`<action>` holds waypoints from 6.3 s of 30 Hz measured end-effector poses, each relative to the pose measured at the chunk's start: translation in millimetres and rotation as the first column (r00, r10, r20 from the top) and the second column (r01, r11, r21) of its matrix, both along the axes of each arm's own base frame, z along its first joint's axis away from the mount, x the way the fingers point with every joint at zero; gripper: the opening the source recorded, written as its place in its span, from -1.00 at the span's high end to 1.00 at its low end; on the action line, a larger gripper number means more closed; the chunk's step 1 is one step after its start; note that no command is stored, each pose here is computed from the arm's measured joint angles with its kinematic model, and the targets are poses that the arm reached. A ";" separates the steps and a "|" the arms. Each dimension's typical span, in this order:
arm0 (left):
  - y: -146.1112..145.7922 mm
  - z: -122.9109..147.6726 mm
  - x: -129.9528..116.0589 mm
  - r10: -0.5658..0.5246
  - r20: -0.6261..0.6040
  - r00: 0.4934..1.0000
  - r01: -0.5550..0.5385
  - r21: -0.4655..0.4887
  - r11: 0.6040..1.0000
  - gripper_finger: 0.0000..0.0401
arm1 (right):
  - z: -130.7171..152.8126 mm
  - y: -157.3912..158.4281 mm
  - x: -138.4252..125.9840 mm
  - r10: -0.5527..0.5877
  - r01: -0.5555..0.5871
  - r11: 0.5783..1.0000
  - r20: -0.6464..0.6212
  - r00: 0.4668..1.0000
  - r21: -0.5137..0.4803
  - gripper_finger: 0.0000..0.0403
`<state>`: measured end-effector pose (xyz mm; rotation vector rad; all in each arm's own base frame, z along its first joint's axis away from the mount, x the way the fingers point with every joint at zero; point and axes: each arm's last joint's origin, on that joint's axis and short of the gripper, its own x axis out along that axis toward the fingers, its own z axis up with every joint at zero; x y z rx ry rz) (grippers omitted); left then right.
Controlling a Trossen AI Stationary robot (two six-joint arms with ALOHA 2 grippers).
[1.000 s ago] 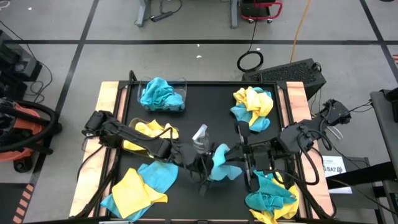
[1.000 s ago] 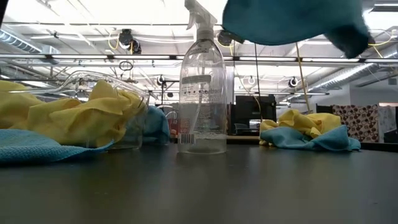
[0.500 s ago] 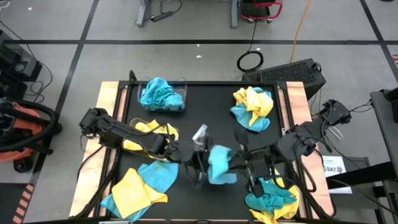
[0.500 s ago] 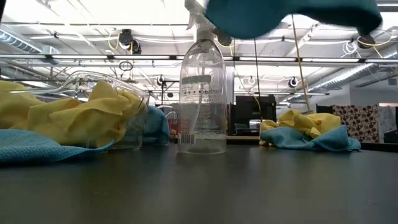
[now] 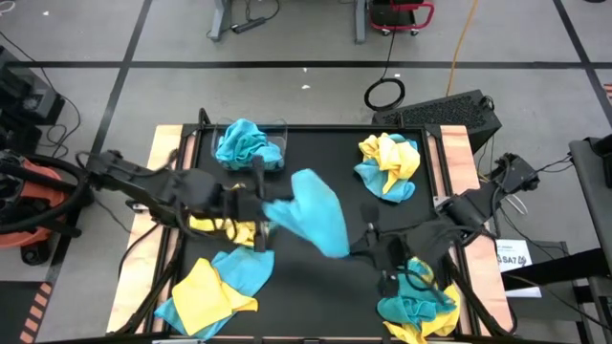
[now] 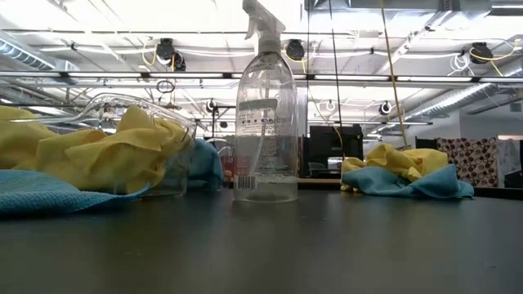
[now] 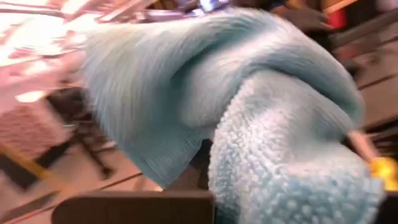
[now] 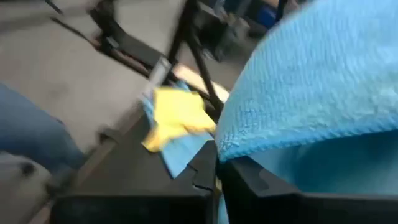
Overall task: Sort microfiber towel by color & place in baskets
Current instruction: Put the blue microfiber cloth into the top transparent bin, then put the yellow microfiber cloth into the bottom transparent bin
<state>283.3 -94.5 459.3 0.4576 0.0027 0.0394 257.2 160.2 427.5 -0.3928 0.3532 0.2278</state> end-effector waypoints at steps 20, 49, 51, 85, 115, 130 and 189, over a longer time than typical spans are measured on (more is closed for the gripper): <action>102.3 -13.3 -24.8 0.616 -0.236 0.751 -0.592 0.172 0.788 1.00 | -37.2 0.5 4.3 -0.276 0.277 0.961 -0.219 0.936 -0.029 -0.30; 278.2 -117.5 -17.3 0.603 -0.751 0.269 -0.784 0.193 0.590 1.00 | -145.6 54.9 -34.4 -0.257 0.323 0.938 -0.376 0.890 0.126 -0.07; 284.5 -126.0 -15.9 0.590 -0.772 0.235 -0.783 0.209 0.586 1.00 | -147.8 56.6 -35.6 -0.250 0.317 0.939 -0.372 0.894 0.131 -0.07; 322.1 -281.2 -56.2 0.291 -0.956 0.022 -0.800 0.158 0.579 0.95 | -146.8 61.2 -33.8 -0.241 0.308 0.935 -0.324 0.915 0.176 -0.07; 267.9 -172.6 -87.9 0.482 -0.834 0.269 -0.805 0.080 0.587 -0.01 | -146.7 61.1 -33.8 -0.234 0.295 0.942 -0.319 0.918 0.159 -0.07; 192.3 -128.5 -120.9 0.192 -0.808 0.557 -0.582 -0.215 0.785 -0.01 | -146.1 61.4 -33.4 -0.222 0.275 0.951 -0.308 0.925 0.140 -0.07; -103.3 -226.5 -77.5 -0.359 -0.920 0.156 0.307 -0.300 0.903 -0.01 | -138.5 60.8 -22.4 -0.155 0.176 0.981 -0.213 0.965 0.084 -0.07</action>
